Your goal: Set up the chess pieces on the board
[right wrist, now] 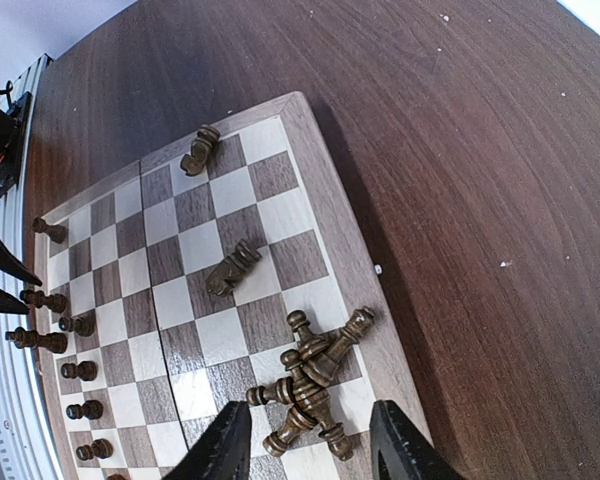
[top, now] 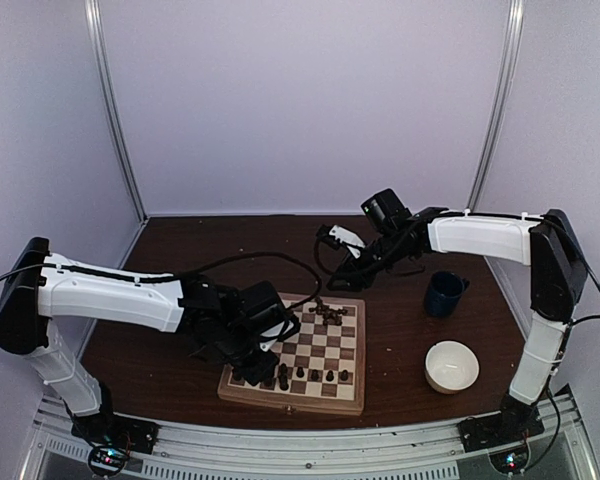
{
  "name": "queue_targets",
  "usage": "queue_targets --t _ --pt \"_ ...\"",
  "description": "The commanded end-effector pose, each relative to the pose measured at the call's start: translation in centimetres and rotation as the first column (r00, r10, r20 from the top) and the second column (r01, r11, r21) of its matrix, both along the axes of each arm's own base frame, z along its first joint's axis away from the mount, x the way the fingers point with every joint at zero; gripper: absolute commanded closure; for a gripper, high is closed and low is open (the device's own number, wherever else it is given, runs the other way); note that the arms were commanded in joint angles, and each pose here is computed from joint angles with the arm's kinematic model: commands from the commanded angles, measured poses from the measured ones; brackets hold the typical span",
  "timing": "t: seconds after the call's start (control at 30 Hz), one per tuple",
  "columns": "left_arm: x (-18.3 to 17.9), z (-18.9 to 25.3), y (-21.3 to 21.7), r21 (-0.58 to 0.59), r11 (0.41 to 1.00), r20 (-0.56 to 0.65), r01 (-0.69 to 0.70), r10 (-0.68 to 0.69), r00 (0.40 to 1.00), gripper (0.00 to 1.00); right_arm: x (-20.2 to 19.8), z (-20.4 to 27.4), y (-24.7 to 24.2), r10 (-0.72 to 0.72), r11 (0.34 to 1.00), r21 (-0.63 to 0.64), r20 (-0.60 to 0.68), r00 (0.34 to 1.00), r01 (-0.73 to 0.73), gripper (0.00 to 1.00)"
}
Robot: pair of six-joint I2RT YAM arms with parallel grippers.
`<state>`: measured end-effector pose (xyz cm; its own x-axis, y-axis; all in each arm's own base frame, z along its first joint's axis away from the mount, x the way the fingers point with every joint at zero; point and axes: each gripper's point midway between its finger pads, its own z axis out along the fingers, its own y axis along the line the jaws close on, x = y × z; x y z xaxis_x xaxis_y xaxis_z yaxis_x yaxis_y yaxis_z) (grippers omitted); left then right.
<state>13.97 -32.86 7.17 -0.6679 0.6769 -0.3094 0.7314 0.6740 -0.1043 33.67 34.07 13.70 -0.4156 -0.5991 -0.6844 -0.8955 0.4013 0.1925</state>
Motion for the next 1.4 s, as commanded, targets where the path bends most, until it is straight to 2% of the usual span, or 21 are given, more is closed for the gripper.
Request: queue_targets --t 0.0,0.2,0.3,0.37,0.47,0.53,0.63,0.8,1.13,1.37 --pt "0.3 1.1 -0.5 -0.025 1.0 0.014 0.004 -0.004 1.0 0.72 0.6 1.0 0.1 -0.013 1.0 0.018 0.014 1.0 0.013 0.56" --pt "2.1 5.9 -0.5 -0.107 0.994 0.14 -0.005 0.02 0.99 0.55 0.6 1.4 0.0 -0.014 1.0 0.024 0.019 1.0 0.014 0.55" --pt "4.4 8.3 0.6 -0.176 0.982 0.173 -0.063 0.094 0.98 0.52 0.5 1.4 0.1 -0.01 1.0 0.026 0.016 1.0 0.009 0.55" --pt "6.4 8.7 1.8 -0.221 0.964 0.152 -0.145 0.181 0.972 0.52 0.5 1.5 0.1 -0.006 1.0 0.031 0.013 1.0 0.006 0.55" --pt "9.5 8.4 3.7 -0.303 0.903 0.082 -0.304 0.343 0.936 0.55 0.3 1.8 0.3 -0.001 0.999 0.037 0.011 1.0 0.001 0.55" --pt "10.7 7.9 4.2 -0.36 0.856 0.012 -0.371 0.402 0.916 0.56 0.2 2.0 0.3 0.001 0.999 0.04 0.012 1.0 -0.002 0.55" --pt "12.4 6.8 5.1 -0.368 0.817 -0.014 -0.444 0.473 0.881 0.56 -0.2 2.4 0.5 0.015 0.999 0.046 0.022 1.0 -0.016 0.55" --pt "13.8 4.5 4.6 -0.329 0.819 -0.071 -0.47 0.475 0.877 0.56 -1.2 2.4 1.3 0.056 0.998 0.024 0.044 0.997 -0.057 0.55" --pt "17.3 3.1 5.4 -0.388 0.768 -0.163 -0.509 0.487 0.858 0.54 -4.4 1.6 6.2 0.164 0.985 -0.064 0.103 0.981 -0.158 0.55" --pt "19.1 2.2 4.7 -0.42 0.755 -0.212 -0.503 0.457 0.864 0.66 -6.2 -1.0 9.7 0.234 0.966 -0.137 0.11 0.966 -0.218 0.57"
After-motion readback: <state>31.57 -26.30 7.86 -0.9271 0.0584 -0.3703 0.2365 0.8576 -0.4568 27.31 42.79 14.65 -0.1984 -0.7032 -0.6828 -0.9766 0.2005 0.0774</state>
